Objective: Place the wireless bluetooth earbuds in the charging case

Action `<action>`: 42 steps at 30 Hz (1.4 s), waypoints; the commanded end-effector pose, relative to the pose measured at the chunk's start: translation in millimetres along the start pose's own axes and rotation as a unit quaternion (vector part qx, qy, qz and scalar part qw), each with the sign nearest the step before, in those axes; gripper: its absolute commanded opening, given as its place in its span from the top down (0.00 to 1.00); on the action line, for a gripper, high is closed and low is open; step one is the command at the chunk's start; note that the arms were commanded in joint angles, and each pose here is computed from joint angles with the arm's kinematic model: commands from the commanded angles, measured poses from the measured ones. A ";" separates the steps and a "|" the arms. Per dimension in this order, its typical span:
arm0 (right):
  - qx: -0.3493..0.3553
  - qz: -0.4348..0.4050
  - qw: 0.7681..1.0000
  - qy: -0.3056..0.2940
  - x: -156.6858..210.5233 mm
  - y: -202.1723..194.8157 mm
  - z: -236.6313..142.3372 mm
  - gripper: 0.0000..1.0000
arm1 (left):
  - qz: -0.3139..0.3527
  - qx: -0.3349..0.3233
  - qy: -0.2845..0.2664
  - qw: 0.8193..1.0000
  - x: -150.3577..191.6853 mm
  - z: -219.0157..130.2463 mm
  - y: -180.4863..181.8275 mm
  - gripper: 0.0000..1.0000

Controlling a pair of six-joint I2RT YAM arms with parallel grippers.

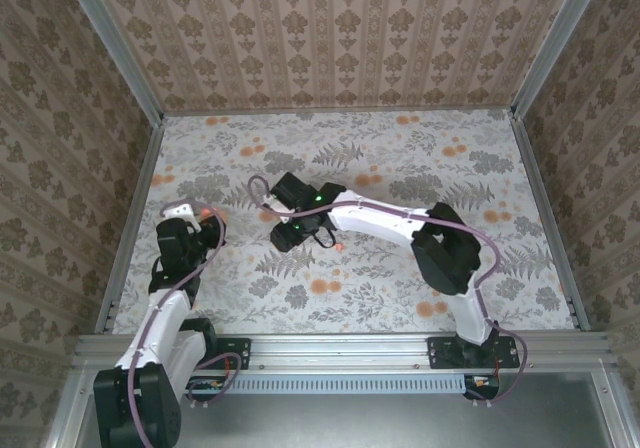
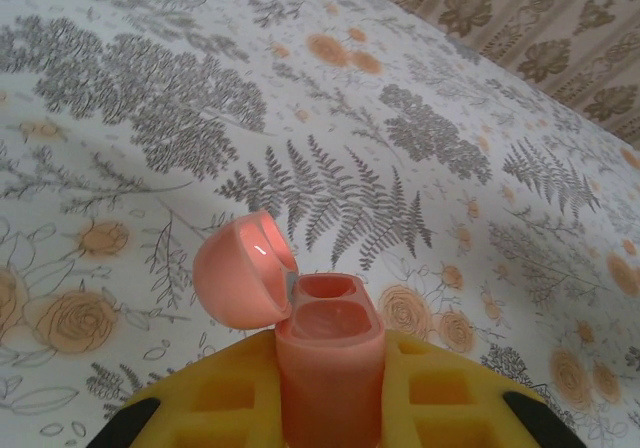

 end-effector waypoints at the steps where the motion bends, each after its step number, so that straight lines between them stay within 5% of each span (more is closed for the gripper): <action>1: 0.015 -0.026 0.998 0.048 6.1 -5.0 16.4 0.52 | -0.018 0.007 -0.014 1.000 -14.2 -1.9 -5.1 0.90; 24: 0.010 -0.068 0.994 0.088 -0.6 -9.6 79.3 0.58 | -0.003 0.009 -0.021 1.000 -14.7 -5.8 -4.3 0.90; 42: 0.073 -0.027 0.993 0.085 31.3 -12.0 50.1 0.70 | 0.012 0.011 -0.022 1.000 -14.8 -7.5 -5.7 0.90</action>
Point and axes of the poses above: each hand's point on the last joint's axis, 136 mm out from that joint toward the fingers, its own z axis out along the fingers, its own y axis along the line the jaws close on, x = y × z, the point moved 4 cm from there along -z, back along the fingers, and after that the axes turned 3 degrees about -z, right-handed, at the moved point
